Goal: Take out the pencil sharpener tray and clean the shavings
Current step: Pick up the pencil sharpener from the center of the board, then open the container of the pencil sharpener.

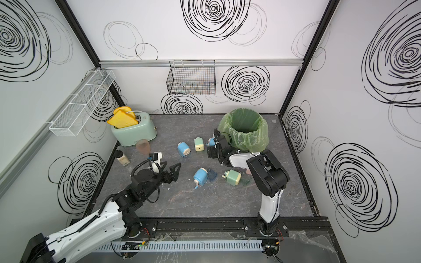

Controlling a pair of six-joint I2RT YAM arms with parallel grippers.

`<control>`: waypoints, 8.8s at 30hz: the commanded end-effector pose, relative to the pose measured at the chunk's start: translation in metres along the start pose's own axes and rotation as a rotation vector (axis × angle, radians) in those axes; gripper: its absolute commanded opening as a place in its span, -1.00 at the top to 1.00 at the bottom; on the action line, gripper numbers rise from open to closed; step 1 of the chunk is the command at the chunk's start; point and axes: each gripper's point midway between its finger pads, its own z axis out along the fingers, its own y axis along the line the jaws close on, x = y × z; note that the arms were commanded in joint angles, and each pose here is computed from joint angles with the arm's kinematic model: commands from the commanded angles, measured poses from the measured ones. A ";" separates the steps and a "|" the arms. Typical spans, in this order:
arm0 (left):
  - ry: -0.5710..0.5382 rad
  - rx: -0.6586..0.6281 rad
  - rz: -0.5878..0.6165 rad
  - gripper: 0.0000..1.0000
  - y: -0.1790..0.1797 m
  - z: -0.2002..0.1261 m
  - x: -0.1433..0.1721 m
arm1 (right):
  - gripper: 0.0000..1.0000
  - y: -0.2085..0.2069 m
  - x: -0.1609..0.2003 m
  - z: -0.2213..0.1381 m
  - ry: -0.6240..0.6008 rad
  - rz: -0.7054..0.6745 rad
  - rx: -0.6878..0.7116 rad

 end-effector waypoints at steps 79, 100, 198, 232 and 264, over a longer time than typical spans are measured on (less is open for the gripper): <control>-0.021 0.630 0.232 -0.95 -0.134 -0.039 -0.086 | 0.26 0.080 -0.016 -0.179 -0.006 -0.253 -0.607; 0.217 1.086 0.377 -1.00 -0.172 -0.083 -0.059 | 0.32 0.143 0.014 -0.313 -0.067 -0.495 -1.194; -0.214 1.159 0.100 0.44 -0.174 -0.122 -0.116 | -0.89 0.163 -0.070 -0.355 -0.371 -0.246 -1.260; -0.240 1.208 0.053 0.49 -0.185 -0.127 -0.102 | -0.30 0.202 -0.087 -0.374 -0.562 -0.241 -1.253; -0.251 1.163 0.102 0.51 -0.173 -0.127 -0.104 | 0.41 0.153 -0.087 -0.379 -0.566 -0.256 -1.244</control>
